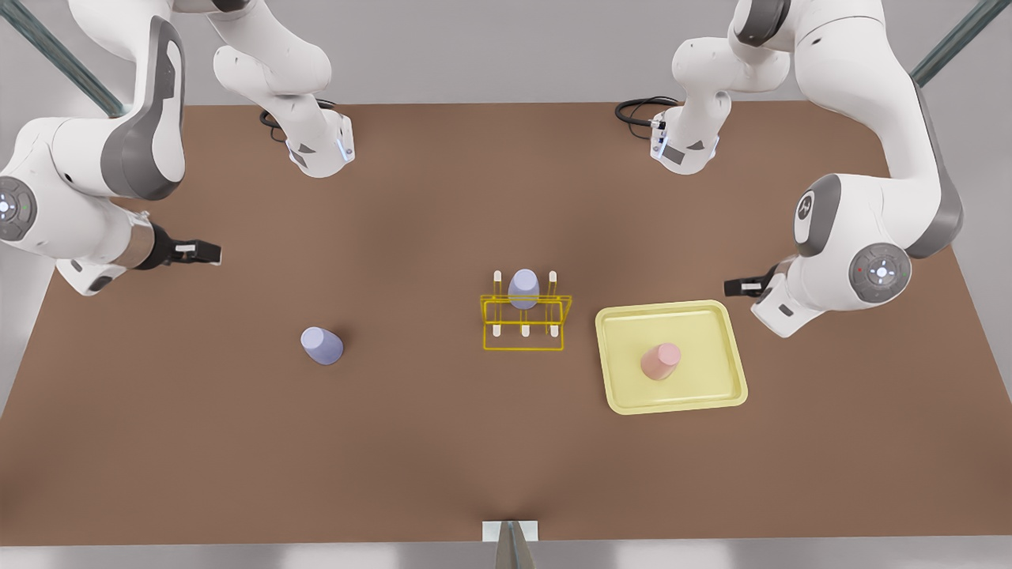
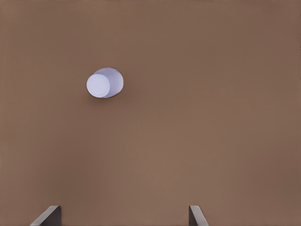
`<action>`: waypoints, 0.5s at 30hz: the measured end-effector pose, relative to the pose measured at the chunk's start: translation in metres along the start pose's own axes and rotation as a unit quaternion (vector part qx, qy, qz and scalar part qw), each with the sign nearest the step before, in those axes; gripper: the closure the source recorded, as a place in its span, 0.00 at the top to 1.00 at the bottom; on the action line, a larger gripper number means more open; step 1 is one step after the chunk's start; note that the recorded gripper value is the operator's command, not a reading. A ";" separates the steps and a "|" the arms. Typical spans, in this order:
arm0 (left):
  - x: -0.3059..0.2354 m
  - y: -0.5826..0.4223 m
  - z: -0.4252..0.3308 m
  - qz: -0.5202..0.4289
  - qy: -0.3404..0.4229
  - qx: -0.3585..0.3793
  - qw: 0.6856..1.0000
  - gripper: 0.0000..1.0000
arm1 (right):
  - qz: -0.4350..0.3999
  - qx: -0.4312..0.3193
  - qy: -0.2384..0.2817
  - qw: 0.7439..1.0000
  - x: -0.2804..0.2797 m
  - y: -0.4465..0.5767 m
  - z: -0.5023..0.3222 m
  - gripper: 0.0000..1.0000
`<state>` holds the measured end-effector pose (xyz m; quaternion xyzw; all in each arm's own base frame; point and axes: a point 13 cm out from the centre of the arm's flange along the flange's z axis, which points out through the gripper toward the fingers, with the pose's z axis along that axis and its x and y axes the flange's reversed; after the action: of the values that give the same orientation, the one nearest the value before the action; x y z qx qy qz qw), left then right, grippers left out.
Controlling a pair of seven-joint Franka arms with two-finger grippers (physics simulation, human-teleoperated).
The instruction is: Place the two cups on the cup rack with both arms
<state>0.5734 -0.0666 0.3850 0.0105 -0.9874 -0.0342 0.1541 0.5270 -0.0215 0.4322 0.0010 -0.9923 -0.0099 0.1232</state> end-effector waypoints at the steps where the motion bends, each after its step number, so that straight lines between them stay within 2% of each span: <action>1: -0.001 -0.001 0.000 -0.001 -0.002 0.000 1.000 1.00 | 0.000 0.000 -0.003 1.000 -0.002 -0.001 0.000 1.00; 5: -0.024 -0.023 0.035 0.010 0.017 -0.005 1.000 1.00 | -0.001 0.003 -0.004 1.000 -0.021 -0.003 0.010 1.00; 9: -0.074 -0.056 0.121 0.021 0.041 -0.010 0.999 1.00 | -0.053 0.020 0.005 0.998 -0.095 0.055 0.057 1.00; 15: -0.111 -0.098 0.174 0.019 0.009 0.003 1.000 1.00 | -0.081 0.026 0.009 0.996 -0.140 0.102 0.154 1.00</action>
<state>0.6266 -0.1500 0.1792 -0.0074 -0.9861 -0.0283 0.1638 0.6249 0.0838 0.2503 0.0843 -0.9878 0.0062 0.1305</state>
